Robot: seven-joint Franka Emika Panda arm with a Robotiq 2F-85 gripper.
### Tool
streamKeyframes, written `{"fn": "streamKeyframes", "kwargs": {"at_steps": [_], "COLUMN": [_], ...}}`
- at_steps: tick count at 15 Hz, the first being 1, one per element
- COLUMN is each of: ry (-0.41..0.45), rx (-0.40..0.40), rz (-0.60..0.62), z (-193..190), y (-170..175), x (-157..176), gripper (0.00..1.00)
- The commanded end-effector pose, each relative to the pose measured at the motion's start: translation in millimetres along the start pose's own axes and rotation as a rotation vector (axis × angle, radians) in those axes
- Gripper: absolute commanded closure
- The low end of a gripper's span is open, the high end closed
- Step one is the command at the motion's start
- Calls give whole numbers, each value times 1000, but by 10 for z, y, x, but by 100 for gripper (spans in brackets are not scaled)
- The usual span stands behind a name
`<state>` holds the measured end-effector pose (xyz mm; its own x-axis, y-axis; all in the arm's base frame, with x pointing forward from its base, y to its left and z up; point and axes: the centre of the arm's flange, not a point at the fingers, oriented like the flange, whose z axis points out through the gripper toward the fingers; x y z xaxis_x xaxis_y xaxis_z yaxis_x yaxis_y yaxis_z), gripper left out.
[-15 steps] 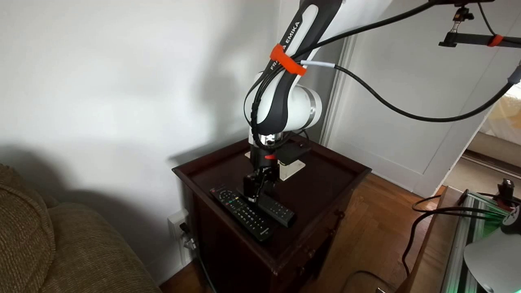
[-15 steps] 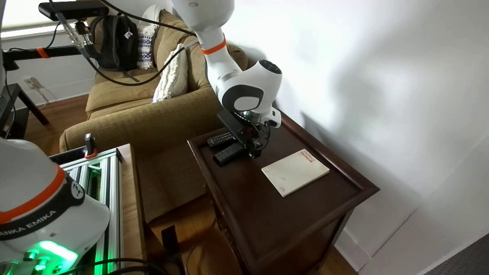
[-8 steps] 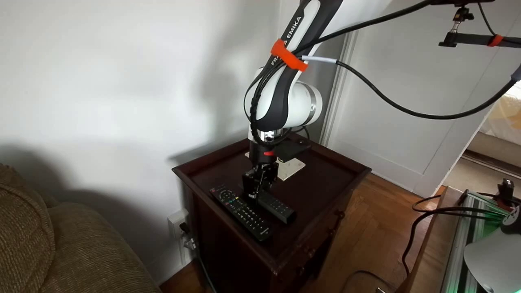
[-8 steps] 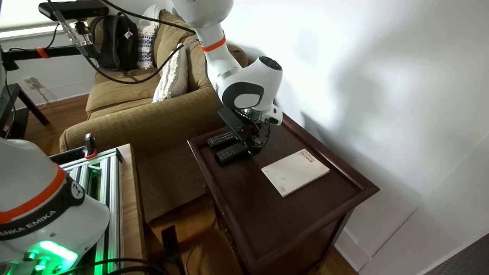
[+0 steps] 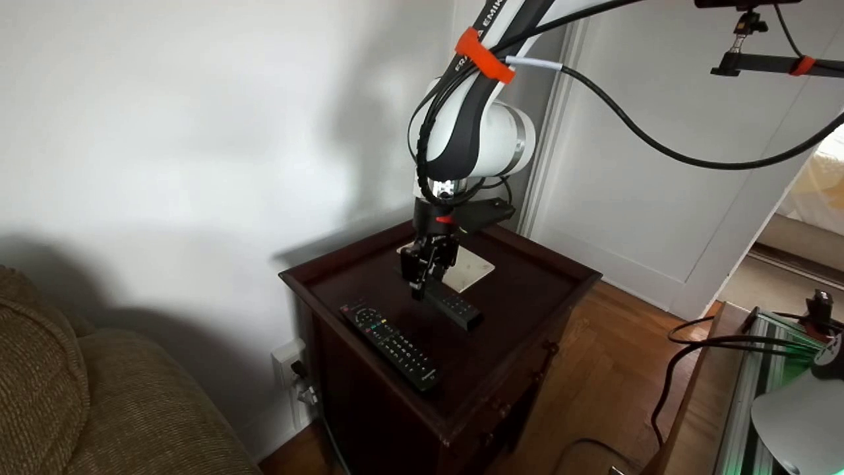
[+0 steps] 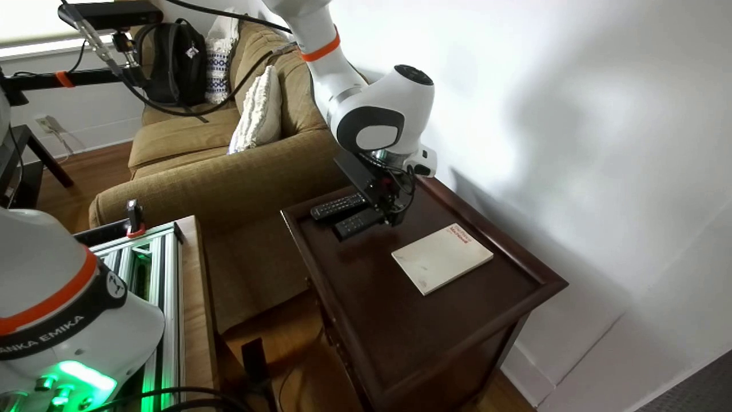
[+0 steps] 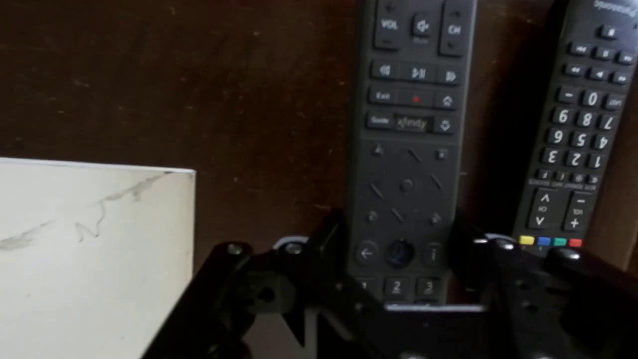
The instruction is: Flip the white book over then put the remote control on the right on top of the book.
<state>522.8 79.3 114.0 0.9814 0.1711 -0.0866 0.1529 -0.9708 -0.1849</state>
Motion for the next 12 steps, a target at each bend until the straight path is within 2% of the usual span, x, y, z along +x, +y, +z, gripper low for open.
{"fn": "streamKeyframes", "kwargs": {"at_steps": [1, 4, 5, 6, 9, 10, 12], "ry": [21, 42, 56, 64, 60, 58, 56], "rx": [-41, -53, -41, -44, -42, -41, -88], "rz": [43, 87, 53, 60, 55, 52, 104], "z": [-408, -626, -446, -498, -471, -460, -500], "y": [174, 419, 304, 352, 326, 308, 540], "x": [-170, -148, -38, -34, -32, -32, 42], "gripper": [74, 74, 74, 49, 49, 74, 74]}}
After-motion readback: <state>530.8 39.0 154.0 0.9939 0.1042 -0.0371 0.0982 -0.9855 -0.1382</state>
